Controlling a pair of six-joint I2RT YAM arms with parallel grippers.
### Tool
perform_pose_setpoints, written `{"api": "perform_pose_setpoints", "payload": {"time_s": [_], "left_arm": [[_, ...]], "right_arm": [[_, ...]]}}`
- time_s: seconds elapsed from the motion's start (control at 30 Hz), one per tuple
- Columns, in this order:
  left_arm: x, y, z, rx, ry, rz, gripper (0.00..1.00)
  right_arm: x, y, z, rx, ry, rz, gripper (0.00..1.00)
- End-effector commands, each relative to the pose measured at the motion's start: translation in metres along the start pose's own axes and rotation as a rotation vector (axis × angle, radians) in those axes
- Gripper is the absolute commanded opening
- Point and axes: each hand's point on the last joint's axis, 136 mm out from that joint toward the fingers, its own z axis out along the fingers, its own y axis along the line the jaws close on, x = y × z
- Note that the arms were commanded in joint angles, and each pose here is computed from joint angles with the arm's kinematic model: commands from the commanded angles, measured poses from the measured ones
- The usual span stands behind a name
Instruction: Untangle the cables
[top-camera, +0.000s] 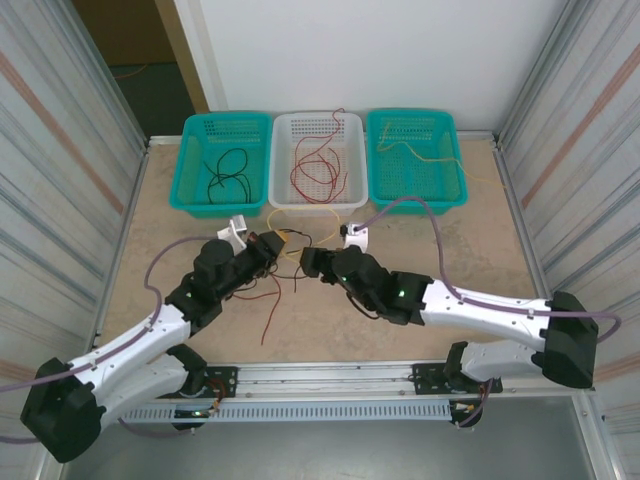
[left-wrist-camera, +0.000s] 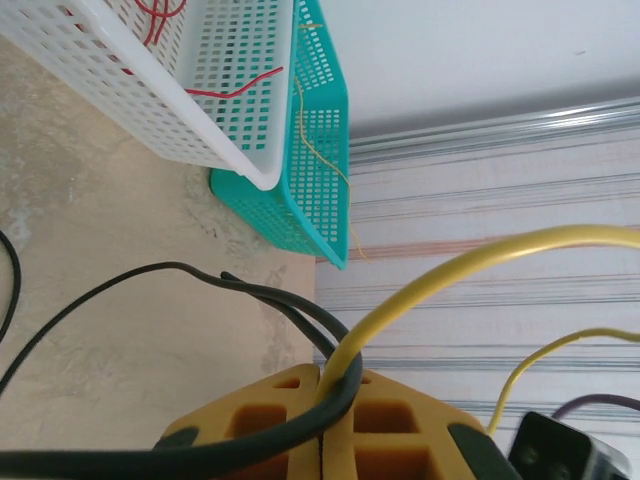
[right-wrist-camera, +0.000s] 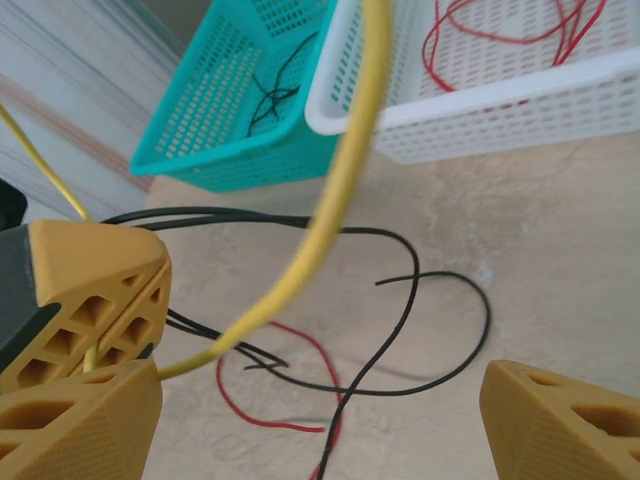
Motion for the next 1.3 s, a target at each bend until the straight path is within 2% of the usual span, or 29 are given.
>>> {"api": "perform_pose_setpoints", "payload": {"time_s": [0.0, 0.17, 0.23, 0.43, 0.6, 0.7, 0.83, 1.0, 1.1, 1.27], "left_arm": [[-0.007, -0.022, 0.001, 0.065, -0.035, -0.006, 0.00], [-0.004, -0.024, 0.005, 0.065, -0.026, 0.007, 0.00], [-0.004, -0.025, 0.006, 0.066, -0.026, 0.011, 0.00], [-0.004, -0.026, 0.007, 0.065, -0.028, 0.020, 0.00], [-0.006, -0.025, 0.005, 0.051, -0.040, 0.055, 0.00], [-0.013, -0.022, -0.001, -0.013, -0.055, 0.192, 0.00], [-0.031, -0.007, -0.022, -0.225, -0.097, 0.458, 0.00], [-0.039, 0.008, -0.033, -0.389, -0.038, 0.763, 0.00], [-0.051, 0.020, -0.044, -0.504, -0.050, 0.867, 0.00], [-0.068, 0.033, -0.059, -0.623, -0.101, 0.961, 0.00]], "right_arm": [[-0.014, 0.027, 0.007, -0.081, -0.011, 0.084, 0.82], [-0.011, 0.029, 0.020, -0.074, 0.021, 0.096, 0.75], [-0.011, 0.029, 0.023, -0.069, 0.030, 0.097, 0.66], [-0.002, 0.029, 0.028, -0.070, 0.068, 0.092, 0.32], [0.000, 0.028, 0.027, -0.047, 0.086, 0.056, 0.15], [-0.004, 0.017, 0.021, 0.019, 0.086, -0.008, 0.10], [-0.017, -0.002, 0.010, 0.117, 0.101, -0.185, 0.04], [-0.021, -0.028, -0.007, 0.192, 0.274, -0.488, 0.01], [-0.033, -0.044, -0.025, 0.273, 0.306, -0.622, 0.00], [-0.051, -0.063, -0.050, 0.345, 0.327, -0.740, 0.01]]}}
